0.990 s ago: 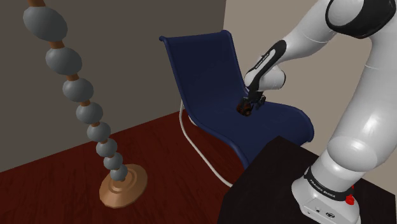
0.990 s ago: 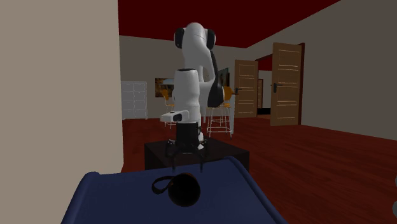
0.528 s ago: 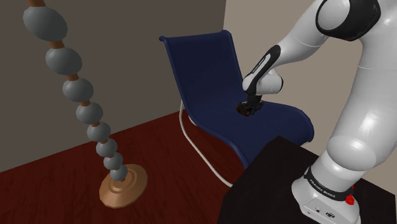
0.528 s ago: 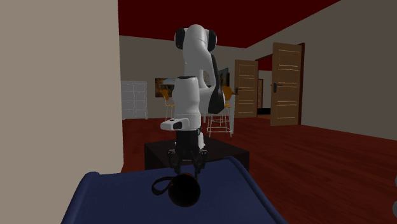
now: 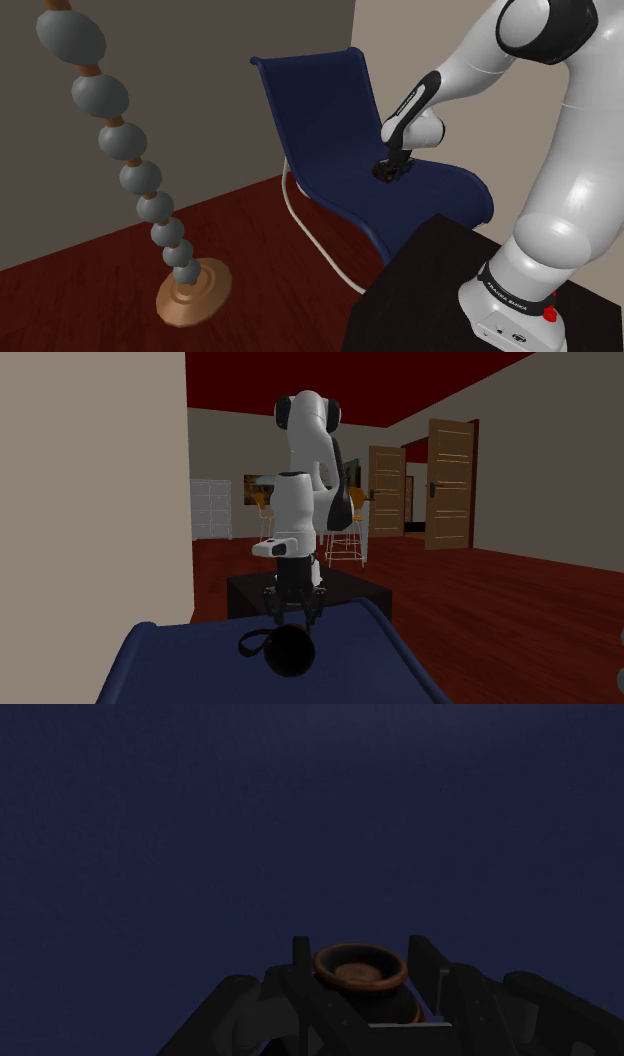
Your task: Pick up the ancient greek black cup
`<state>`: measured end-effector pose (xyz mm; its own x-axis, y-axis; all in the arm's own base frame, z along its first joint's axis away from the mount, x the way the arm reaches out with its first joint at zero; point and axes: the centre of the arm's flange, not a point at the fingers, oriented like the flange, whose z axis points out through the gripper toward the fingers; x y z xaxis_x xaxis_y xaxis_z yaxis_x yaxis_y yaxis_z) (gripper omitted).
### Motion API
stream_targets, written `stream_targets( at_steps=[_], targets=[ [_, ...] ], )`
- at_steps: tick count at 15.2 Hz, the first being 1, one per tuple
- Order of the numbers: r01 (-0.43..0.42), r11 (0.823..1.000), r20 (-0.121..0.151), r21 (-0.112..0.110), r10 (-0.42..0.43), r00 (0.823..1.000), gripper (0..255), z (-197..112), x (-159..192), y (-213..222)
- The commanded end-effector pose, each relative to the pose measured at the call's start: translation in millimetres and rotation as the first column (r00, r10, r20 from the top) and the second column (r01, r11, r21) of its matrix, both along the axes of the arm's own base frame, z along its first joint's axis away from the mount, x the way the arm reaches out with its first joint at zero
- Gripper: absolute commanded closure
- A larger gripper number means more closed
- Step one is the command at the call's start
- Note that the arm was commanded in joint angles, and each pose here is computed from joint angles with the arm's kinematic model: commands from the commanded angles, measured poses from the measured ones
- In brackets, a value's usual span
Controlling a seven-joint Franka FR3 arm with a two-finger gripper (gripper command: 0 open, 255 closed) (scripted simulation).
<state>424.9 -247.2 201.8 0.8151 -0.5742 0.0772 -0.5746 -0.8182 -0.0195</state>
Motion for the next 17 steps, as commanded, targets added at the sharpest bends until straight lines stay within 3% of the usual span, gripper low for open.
stream_targets(
  at_steps=[1, 17],
  targets=[
    [0.000, 1.000, 0.000, 0.000, 0.000, 1.000, 255, 5.4, 0.5, 0.1],
    [0.000, 1.000, 0.000, 0.000, 0.000, 1.000, 255, 80.1, 0.5, 0.1]
  ],
)
